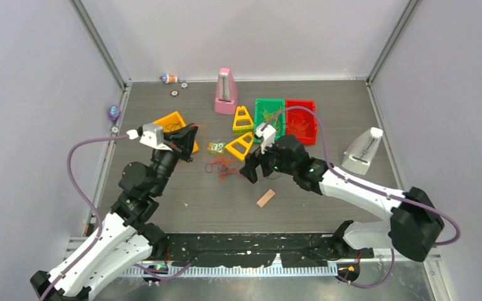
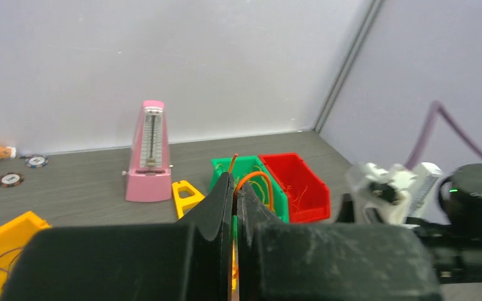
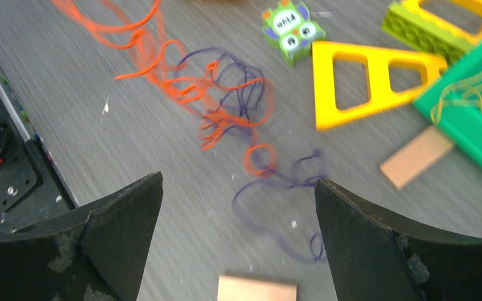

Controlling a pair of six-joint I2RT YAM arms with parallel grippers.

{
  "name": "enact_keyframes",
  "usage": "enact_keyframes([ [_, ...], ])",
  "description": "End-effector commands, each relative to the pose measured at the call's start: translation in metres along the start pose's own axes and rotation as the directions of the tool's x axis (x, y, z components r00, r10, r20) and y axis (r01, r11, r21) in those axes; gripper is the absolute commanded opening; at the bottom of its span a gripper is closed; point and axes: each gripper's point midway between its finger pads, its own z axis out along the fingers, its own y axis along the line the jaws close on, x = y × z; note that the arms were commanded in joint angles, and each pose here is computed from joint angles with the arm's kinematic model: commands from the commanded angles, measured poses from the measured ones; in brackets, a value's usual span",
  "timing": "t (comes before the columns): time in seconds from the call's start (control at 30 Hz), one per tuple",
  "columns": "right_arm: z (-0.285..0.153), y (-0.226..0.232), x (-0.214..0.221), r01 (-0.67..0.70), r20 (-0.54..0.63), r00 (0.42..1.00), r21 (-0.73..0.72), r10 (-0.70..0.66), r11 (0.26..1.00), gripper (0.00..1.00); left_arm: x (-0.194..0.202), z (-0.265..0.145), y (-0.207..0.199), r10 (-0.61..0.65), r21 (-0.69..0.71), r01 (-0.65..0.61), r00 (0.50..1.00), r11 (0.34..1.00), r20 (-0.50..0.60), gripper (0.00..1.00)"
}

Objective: Untangle the cables

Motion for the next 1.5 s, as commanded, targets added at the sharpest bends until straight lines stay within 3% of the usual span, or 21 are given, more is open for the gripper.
enact_keyframes([
  [0.0,0.024,0.025,-0.063,0.134,0.264,0.958,-0.050,-0.116,0.990,0.96,-0.008,-0.003,-0.020,-0.018,0.080,0.026,0.995,0.996,-0.095,0.00],
  [0.13,0.043,0.040,-0.073,0.200,0.332,0.929,-0.083,-0.162,0.976,0.96,-0.019,-0.003,-0.032,-0.038,0.123,0.053,0.992,0.991,-0.120,0.00],
  [0.27,0.050,0.075,-0.080,0.258,0.416,0.897,-0.224,-0.148,0.940,0.96,-0.023,0.002,-0.035,-0.051,0.117,0.068,0.989,0.991,-0.142,0.00],
  [0.47,0.054,0.105,-0.083,0.287,0.462,0.880,-0.323,-0.115,0.902,0.97,-0.027,0.006,-0.035,-0.095,0.096,0.108,0.986,0.989,-0.134,0.00],
  [0.6,0.072,0.102,-0.084,0.259,0.441,0.891,-0.310,-0.102,0.915,0.99,-0.036,0.007,-0.044,-0.119,0.128,0.135,0.985,0.983,-0.128,0.00],
  [0.77,0.093,0.081,-0.072,0.173,0.411,0.909,-0.235,-0.064,0.957,0.90,-0.061,0.002,-0.039,-0.116,0.105,0.122,0.992,0.987,-0.058,0.00],
  [0.83,0.096,0.073,-0.059,0.138,0.390,0.920,-0.210,-0.046,0.968,0.72,-0.075,-0.004,-0.027,-0.099,0.049,0.099,0.995,0.994,-0.013,0.00],
  [0.87,0.097,0.068,-0.053,0.122,0.378,0.925,-0.198,-0.040,0.973,0.47,-0.085,-0.009,-0.022,-0.079,0.035,0.078,0.997,0.996,0.019,0.00],
  [0.9,0.097,0.059,-0.046,0.089,0.366,0.931,-0.174,-0.019,0.981,0.34,-0.093,-0.013,-0.018,-0.072,0.013,0.071,0.996,0.997,0.045,0.00],
  [0.93,0.095,0.053,-0.044,0.066,0.364,0.932,-0.158,-0.004,0.985,0.14,-0.101,-0.018,-0.013,-0.061,-0.008,0.061,0.996,0.998,0.071,0.00],
  [0.97,0.090,0.042,-0.038,0.020,0.365,0.931,-0.132,0.029,0.991,0.08,-0.110,-0.024,-0.006,-0.035,-0.039,0.039,0.995,0.998,0.097,0.00],
  [1.1,0.060,0.005,-0.022,-0.137,0.392,0.906,-0.087,0.160,0.987,0.06,-0.136,-0.054,0.043,0.080,-0.283,-0.034,0.985,0.959,0.153,0.00],
  [1.2,0.034,-0.022,-0.012,-0.265,0.402,0.880,-0.030,0.254,0.964,0.05,-0.151,-0.084,0.083,0.163,-0.497,-0.055,0.971,0.866,0.177,0.00],
  [1.37,0.005,-0.065,0.040,-0.358,0.297,0.911,0.220,0.287,0.908,0.06,-0.168,-0.113,0.108,0.245,-0.625,-0.058,0.945,0.778,0.217,0.00],
  [1.43,-0.009,-0.081,0.057,-0.363,0.254,0.923,0.329,0.289,0.872,0.17,-0.171,-0.117,0.112,0.266,-0.650,-0.070,0.942,0.757,0.207,0.00],
  [1.47,-0.017,-0.089,0.067,-0.363,0.228,0.928,0.380,0.293,0.851,0.29,-0.171,-0.116,0.112,0.268,-0.650,-0.074,0.942,0.756,0.204,0.00],
])
